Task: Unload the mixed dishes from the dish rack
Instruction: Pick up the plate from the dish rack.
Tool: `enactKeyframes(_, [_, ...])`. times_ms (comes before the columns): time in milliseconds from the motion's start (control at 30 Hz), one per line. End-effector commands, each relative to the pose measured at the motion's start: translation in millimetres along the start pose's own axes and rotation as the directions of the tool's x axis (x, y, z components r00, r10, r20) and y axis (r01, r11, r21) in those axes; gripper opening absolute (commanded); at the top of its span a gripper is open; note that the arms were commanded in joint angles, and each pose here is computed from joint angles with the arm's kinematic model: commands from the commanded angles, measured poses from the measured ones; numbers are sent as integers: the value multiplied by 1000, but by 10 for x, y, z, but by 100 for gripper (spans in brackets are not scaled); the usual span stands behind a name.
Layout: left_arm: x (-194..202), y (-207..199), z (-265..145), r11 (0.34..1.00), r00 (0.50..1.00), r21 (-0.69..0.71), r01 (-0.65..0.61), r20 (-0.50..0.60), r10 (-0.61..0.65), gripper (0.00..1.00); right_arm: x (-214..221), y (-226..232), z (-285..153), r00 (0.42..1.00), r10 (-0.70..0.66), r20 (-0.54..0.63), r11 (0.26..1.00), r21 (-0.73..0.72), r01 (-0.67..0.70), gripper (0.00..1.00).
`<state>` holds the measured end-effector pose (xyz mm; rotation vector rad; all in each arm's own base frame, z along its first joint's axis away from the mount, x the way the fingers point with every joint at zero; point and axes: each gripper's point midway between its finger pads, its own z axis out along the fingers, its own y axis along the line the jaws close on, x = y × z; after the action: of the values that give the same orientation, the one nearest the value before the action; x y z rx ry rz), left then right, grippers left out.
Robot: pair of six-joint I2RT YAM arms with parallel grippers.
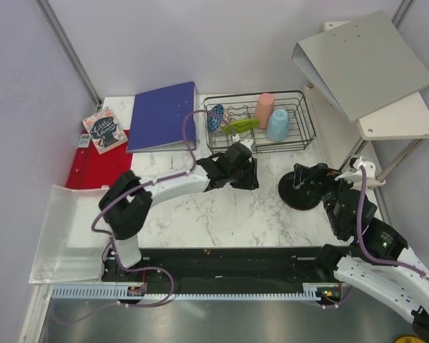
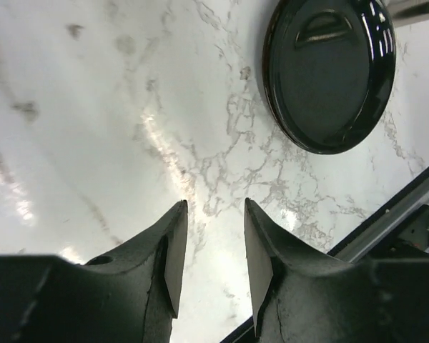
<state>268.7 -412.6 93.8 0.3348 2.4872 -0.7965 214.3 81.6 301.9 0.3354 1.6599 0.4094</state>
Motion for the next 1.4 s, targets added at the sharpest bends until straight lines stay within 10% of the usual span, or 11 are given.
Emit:
enactKeyframes(0, [-771,149,-714,974,930,-173,-148,309,196,46,61,28,38,1000,5,-3,1000,-11,-5,96])
enactKeyframes(367, [-2473,1140,-1059,972,881,-191,-140,423,210,64,199,102,122,999,-19,-30,999,-30,18,96])
enactKeyframes(533, [-2891,1125,-913,735,598,-432,-522,430,677,65,190,39,115,1000,-27,-15,1000,-11,27,96])
enactKeyframes(767, [-2530,870,-695,440,240,-446,-779,437,867,65,286,-30,172,998,-64,-25,998,29,64,96])
enactKeyframes(1367, [-2519,1004,-174,361,164,-449,-817,419,893,63,467,37,313,989,-126,-74,991,34,129,96])
